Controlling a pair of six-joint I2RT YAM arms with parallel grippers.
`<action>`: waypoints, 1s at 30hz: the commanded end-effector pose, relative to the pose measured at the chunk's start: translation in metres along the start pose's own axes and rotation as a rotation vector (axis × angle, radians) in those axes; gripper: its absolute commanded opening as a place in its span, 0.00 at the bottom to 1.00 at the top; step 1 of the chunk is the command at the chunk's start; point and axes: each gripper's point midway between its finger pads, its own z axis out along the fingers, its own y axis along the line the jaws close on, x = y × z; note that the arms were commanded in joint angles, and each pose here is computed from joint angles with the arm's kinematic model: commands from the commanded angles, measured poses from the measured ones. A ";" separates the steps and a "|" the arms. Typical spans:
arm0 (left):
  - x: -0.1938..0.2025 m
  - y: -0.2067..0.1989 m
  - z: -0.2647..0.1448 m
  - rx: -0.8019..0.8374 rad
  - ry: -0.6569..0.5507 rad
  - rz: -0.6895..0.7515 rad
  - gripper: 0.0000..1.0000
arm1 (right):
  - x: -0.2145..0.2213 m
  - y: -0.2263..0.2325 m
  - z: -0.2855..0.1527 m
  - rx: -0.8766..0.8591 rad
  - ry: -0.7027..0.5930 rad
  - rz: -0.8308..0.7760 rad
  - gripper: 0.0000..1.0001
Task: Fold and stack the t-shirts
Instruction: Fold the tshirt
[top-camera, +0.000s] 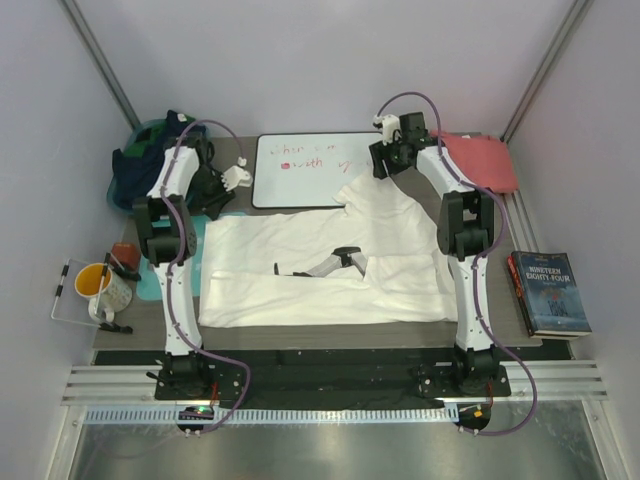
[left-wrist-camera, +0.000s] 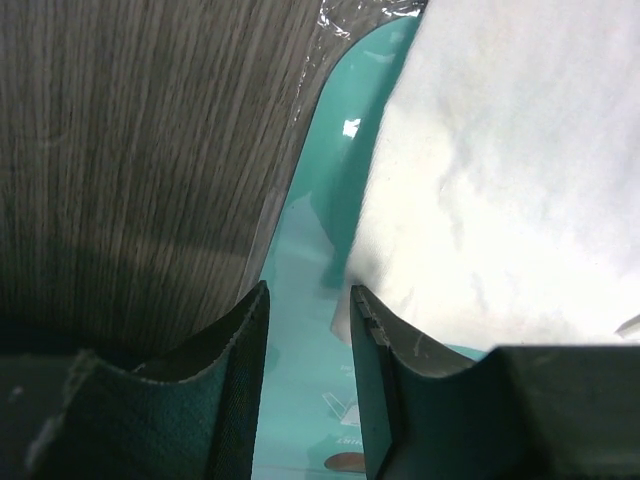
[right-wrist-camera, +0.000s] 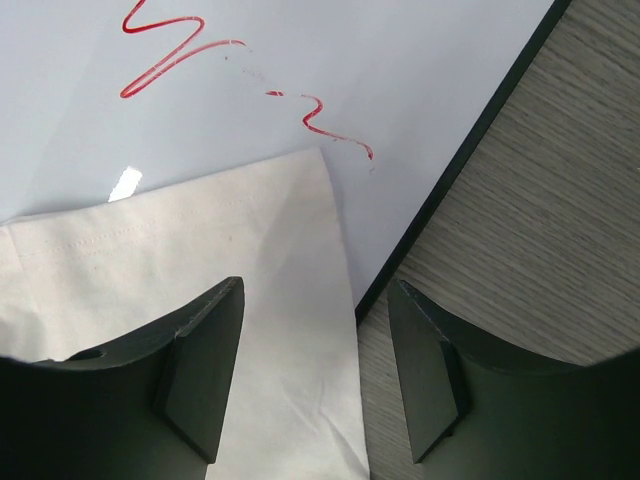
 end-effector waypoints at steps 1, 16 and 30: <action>-0.015 0.008 -0.033 -0.110 -0.069 -0.013 0.38 | -0.016 0.002 -0.003 0.010 -0.034 -0.032 0.65; -0.005 -0.027 -0.017 0.093 -0.032 -0.004 0.35 | -0.017 0.004 -0.003 0.017 -0.030 -0.057 0.65; -0.001 -0.032 -0.006 0.115 -0.016 -0.012 0.52 | -0.018 0.004 -0.005 0.032 -0.025 -0.079 0.65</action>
